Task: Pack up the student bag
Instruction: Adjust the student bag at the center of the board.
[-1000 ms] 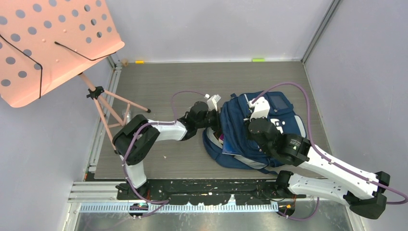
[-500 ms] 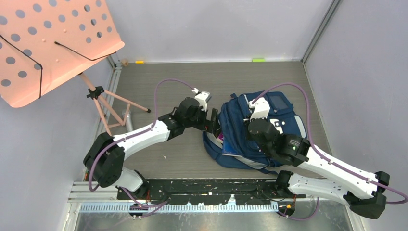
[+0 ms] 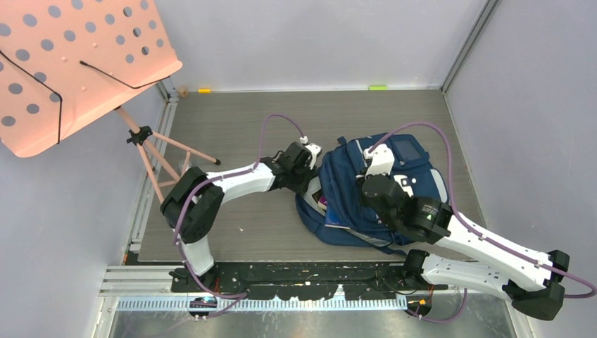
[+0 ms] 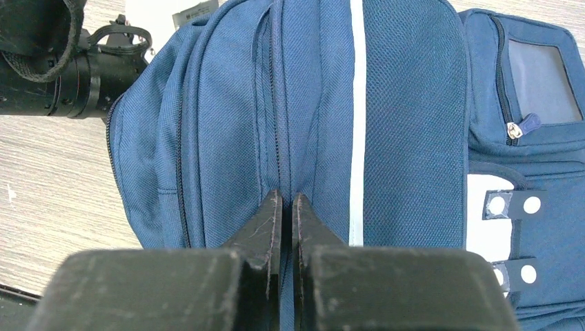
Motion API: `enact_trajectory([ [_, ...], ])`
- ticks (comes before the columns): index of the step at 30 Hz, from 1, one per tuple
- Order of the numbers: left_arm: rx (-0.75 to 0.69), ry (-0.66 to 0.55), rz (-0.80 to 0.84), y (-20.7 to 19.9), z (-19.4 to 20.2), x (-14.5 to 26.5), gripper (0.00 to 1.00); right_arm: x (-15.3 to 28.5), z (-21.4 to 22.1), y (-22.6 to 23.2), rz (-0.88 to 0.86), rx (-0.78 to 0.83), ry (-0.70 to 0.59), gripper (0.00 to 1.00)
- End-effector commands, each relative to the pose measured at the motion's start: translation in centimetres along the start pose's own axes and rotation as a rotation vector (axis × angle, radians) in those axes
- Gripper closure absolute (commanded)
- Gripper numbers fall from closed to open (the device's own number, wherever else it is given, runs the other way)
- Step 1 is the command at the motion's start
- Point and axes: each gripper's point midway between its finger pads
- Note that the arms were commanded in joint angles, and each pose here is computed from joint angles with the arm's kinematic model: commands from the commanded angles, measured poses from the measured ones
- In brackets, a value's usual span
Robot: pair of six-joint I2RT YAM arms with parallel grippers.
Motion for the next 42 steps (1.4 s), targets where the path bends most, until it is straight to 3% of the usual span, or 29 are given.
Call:
enact_trajectory([
  [1, -0.028, -0.053, -0.127, 2.4, -1.9, 0.9, 0.87, 0.0, -1.9, 1.0, -0.037, -0.066, -0.081, 0.99],
  [3, -0.005, -0.076, -0.160, 3.1, -1.8, 1.7, 1.00, -0.3, -1.9, 1.5, -0.058, -0.050, -0.084, 1.00],
  [4, 0.012, -0.088, -0.177, 3.6, -1.7, 2.2, 1.00, -0.7, -1.8, 1.5, -0.057, -0.042, -0.080, 0.99],
  [11, 0.266, -0.221, -0.168, 6.4, 1.0, 7.1, 1.00, -5.4, -1.7, 3.1, -0.143, -0.007, 0.005, 1.00],
  [15, 0.333, -0.261, -0.074, 4.8, 3.6, 8.9, 1.00, -8.5, -1.7, 4.6, -0.181, 0.069, 0.032, 1.00],
  [20, 0.410, -0.226, 0.024, 2.7, 6.8, 10.0, 1.00, -12.0, -2.3, 7.4, -0.278, 0.148, 0.051, 1.00],
  [27, 0.517, -0.259, 0.127, 0.8, 9.3, 11.5, 1.00, -15.0, -1.9, 9.7, -0.330, 0.156, 0.114, 1.00],
  [29, 0.524, -0.240, 0.092, 1.3, 10.2, 11.6, 0.88, -14.3, -1.8, 9.5, -0.333, 0.139, 0.122, 0.99],
  [34, 0.448, -0.227, -0.010, 3.0, 10.0, 11.9, 0.59, -10.6, -1.8, 8.2, -0.353, 0.103, 0.120, 0.69],
  [35, 0.426, -0.224, -0.024, 3.3, 9.8, 11.8, 0.56, -10.0, -1.4, 7.9, -0.353, 0.102, 0.138, 0.66],
  [39, 0.346, -0.192, -0.079, 4.4, 8.6, 10.8, 0.46, -7.3, -1.3, 6.9, -0.365, 0.098, 0.171, 0.41],
  [42, 0.297, -0.164, -0.129, 5.4, 7.8, 9.9, 0.42, -5.6, -1.4, 7.4, -0.401, 0.108, 0.181, 0.37],
])
Point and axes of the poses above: each gripper's point midway between its finger pads, its own x axis back along the fingers, its own y axis along the line the jaws close on, z = x × y, and after that the axes turned 6 degrees about -x, right-handed
